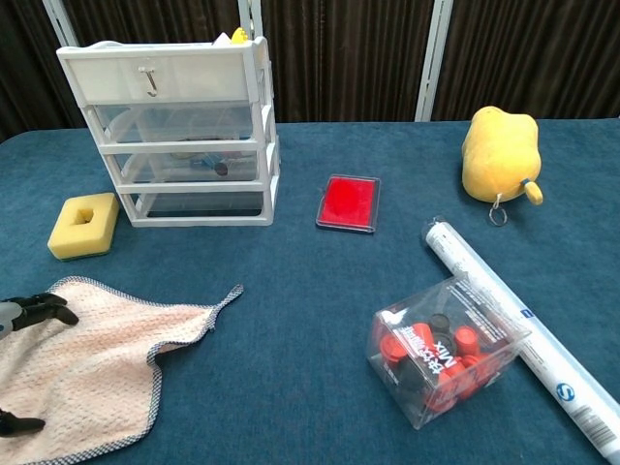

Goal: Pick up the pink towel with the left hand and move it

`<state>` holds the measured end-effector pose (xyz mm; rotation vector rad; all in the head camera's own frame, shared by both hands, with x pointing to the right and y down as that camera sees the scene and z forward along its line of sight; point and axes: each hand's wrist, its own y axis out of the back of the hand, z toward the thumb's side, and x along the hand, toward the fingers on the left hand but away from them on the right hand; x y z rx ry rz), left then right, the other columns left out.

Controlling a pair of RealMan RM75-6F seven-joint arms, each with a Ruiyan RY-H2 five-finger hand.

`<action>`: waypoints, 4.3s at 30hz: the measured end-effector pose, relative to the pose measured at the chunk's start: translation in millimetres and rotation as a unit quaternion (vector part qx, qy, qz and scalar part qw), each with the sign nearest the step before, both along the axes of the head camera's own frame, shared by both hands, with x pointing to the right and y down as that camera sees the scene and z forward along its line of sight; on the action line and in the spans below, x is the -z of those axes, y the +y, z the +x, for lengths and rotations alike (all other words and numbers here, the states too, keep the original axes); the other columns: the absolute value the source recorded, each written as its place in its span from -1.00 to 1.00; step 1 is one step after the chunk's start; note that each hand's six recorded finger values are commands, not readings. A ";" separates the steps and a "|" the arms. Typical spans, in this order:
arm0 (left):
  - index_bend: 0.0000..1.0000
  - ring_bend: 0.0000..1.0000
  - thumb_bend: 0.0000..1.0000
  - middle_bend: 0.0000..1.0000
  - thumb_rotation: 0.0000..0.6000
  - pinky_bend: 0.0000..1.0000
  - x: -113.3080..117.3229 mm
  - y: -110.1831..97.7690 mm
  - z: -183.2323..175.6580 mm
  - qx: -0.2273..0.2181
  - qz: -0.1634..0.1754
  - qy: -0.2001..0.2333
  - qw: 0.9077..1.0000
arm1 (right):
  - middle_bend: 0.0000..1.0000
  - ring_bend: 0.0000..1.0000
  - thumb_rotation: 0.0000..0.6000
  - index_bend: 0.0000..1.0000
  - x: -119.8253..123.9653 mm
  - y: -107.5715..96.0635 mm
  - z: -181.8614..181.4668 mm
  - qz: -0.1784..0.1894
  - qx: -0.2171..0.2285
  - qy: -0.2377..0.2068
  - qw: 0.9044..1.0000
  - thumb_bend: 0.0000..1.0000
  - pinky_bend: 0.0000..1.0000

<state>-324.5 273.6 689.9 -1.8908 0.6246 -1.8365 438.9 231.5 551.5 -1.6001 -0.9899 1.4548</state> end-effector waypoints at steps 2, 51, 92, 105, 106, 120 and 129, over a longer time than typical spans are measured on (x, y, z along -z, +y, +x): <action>-0.27 -0.78 -0.57 -0.68 0.76 -0.62 -2.5 -0.9 4.3 -0.003 0.003 -0.002 1.000 | -1.00 -1.00 1.00 -1.00 0.0 0.0 -0.1 0.000 0.000 -0.001 1.000 -0.98 -1.00; 0.95 0.55 0.47 0.72 1.00 0.45 130.4 -122.3 38.5 0.011 0.324 0.087 0.942 | -1.00 -1.00 1.00 -1.00 0.0 0.1 -0.4 0.001 -0.001 0.000 1.000 -0.98 -1.00; 0.98 0.56 0.47 0.75 1.00 0.45 183.2 -141.7 -10.1 0.024 0.385 0.019 0.922 | -1.00 -1.00 1.00 -1.00 -0.7 0.5 -1.6 -0.001 -0.001 0.001 1.000 -0.98 -1.00; 0.99 0.56 0.49 0.75 1.00 0.45 187.0 -147.1 -6.7 0.022 0.400 0.029 0.916 | -1.00 -1.00 1.00 -1.00 -0.6 0.4 -1.7 0.000 -0.001 0.001 1.000 -0.98 -1.00; 0.99 0.56 0.48 0.75 1.00 0.45 187.2 -147.8 -6.7 0.022 0.401 0.029 0.915 | -1.00 -1.00 1.00 -1.00 -0.7 0.4 -1.8 -0.001 -0.001 0.000 1.000 -0.98 -1.00; 0.99 0.56 0.49 0.75 1.00 0.45 183.7 -152.5 -10.6 0.023 0.402 0.021 0.915 | -1.00 -1.00 1.00 -1.00 -0.5 0.3 -1.8 0.000 -0.002 0.001 1.000 -0.98 -1.00; 0.99 0.56 0.49 0.75 1.00 0.45 180.4 -153.5 -12.7 0.024 0.400 0.019 0.916 | -1.00 -1.00 1.00 -1.00 -0.3 0.5 -2.0 0.001 -0.001 0.001 1.000 -0.98 -1.00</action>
